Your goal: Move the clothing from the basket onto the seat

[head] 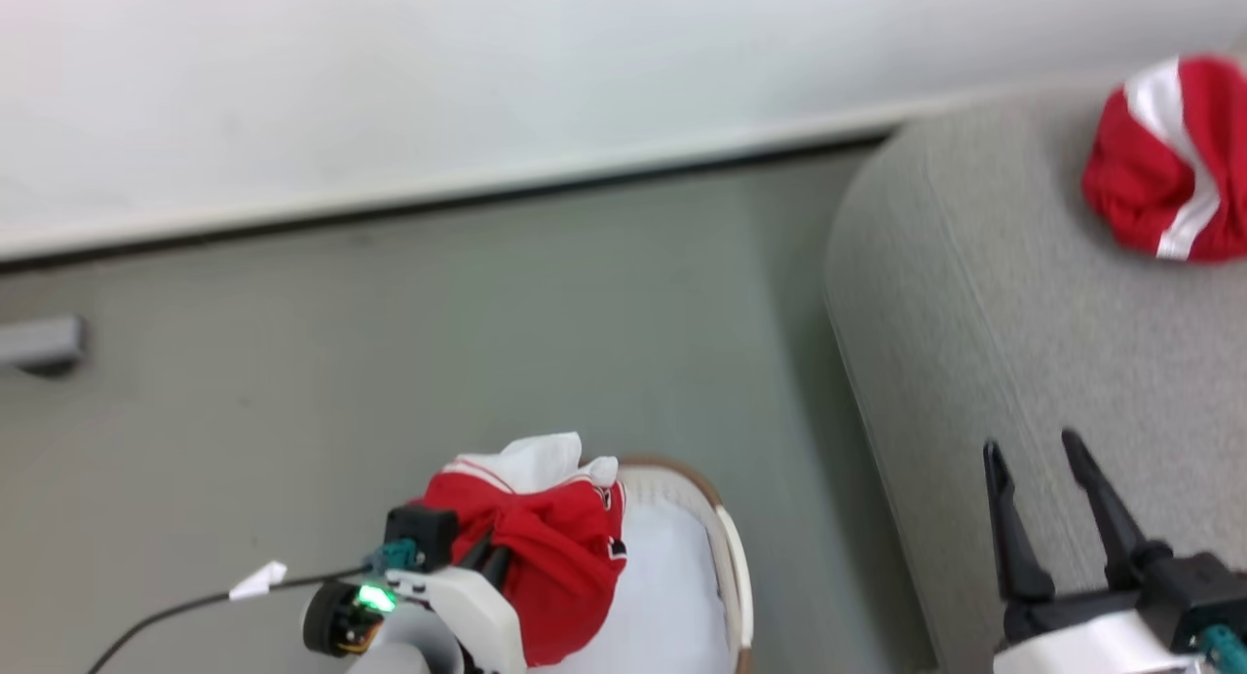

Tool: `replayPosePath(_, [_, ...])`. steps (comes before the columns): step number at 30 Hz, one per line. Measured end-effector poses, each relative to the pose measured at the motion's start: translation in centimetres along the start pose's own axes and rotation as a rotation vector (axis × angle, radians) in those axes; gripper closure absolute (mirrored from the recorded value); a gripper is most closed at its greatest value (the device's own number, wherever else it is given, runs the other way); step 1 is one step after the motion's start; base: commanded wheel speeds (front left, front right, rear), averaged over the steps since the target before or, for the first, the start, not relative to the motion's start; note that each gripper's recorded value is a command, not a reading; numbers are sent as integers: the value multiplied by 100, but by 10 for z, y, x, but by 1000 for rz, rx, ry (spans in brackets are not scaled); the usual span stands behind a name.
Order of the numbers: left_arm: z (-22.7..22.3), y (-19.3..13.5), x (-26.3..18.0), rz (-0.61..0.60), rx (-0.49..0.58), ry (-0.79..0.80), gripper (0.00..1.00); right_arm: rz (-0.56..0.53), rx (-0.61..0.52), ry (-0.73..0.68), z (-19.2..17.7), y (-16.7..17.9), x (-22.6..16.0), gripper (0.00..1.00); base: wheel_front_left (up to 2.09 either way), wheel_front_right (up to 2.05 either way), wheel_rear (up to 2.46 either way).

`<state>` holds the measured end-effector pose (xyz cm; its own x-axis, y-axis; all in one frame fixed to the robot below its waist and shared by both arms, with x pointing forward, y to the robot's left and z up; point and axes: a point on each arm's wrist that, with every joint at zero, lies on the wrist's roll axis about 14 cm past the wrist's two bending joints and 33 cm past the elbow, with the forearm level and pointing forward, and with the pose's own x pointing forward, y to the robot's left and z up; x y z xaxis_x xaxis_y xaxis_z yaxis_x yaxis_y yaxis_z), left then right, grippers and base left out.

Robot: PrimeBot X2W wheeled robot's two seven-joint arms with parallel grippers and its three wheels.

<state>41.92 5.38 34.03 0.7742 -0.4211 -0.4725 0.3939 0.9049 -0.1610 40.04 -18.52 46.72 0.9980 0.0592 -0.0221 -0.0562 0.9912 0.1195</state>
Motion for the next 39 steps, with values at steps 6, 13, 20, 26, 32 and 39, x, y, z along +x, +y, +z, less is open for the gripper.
replayPosePath(6, [52,-7,-41,20,-26,-195,100,40,0,-44,17,16,-26,0,0,0,0])
replayPosePath(13, [120,-3,-94,68,-16,-423,100,89,-2,-96,33,34,-44,0,0,0,0])
replayPosePath(20, [155,4,-144,118,-10,-533,100,124,-8,-105,35,45,-54,0,0,0,0])
replayPosePath(26, [156,12,-164,161,-9,-537,100,142,0,-110,35,54,-60,0,0,0,0])
replayPosePath(32, [161,9,-173,165,-6,-550,100,174,4,-108,35,64,-62,0,0,0,0])
replayPosePath(39, [166,1,-173,142,0,-556,100,404,-5,-89,34,120,-64,0,0,0,0])
